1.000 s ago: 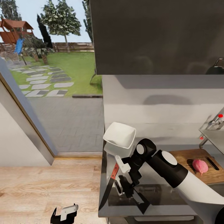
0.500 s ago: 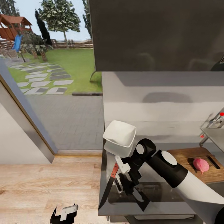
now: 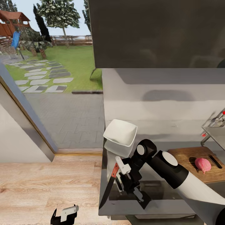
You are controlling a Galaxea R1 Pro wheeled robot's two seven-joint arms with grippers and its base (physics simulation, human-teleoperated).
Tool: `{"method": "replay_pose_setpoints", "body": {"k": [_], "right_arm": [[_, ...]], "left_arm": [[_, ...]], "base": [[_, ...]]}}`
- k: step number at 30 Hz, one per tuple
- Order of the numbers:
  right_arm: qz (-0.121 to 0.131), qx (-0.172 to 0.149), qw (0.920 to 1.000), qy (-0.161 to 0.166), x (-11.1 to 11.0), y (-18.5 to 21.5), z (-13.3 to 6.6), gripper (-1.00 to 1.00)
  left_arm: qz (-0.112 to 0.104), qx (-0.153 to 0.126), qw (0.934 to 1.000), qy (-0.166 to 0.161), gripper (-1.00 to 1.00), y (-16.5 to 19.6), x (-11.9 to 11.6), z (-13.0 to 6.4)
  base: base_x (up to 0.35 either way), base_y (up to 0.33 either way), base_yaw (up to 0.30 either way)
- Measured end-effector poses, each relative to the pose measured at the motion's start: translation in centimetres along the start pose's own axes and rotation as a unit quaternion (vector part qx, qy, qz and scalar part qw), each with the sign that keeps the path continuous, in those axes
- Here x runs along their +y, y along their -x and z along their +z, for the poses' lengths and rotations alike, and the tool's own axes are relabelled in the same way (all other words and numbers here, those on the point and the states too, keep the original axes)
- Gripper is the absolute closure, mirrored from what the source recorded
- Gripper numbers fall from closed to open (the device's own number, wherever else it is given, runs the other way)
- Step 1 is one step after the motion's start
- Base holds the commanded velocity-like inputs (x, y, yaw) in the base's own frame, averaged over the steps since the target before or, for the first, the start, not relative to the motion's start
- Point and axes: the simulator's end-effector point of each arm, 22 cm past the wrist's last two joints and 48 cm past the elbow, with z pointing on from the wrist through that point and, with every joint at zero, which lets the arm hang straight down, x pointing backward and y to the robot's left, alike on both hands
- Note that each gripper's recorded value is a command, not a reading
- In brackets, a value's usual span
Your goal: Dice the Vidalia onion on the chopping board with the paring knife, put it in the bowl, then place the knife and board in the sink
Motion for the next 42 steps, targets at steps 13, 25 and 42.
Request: {"method": "replay_pose_setpoints", "body": {"k": [13, 25, 42], "right_arm": [[0.004, -0.004, 1.0, 0.008, 0.1, -0.3, 0.8, -1.0], [0.004, -0.003, 0.9999, 0.009, 0.1, -0.4, 0.9, -1.0], [0.004, -0.002, 1.0, 0.009, 0.1, -0.5, 1.0, -1.0]], "left_arm": [[0.003, 0.009, 1.0, -0.001, -1.0, -0.9, -0.1, -0.1], [0.004, 0.01, 0.9999, -0.001, -1.0, -1.0, -0.1, -0.1], [0.004, 0.011, 0.9999, -0.001, -1.0, -1.1, -0.1, -0.1]], "base": [[0.0, 0.0, 0.0], [0.079, 0.07, 0.0], [0.009, 0.007, 0.0]]}}
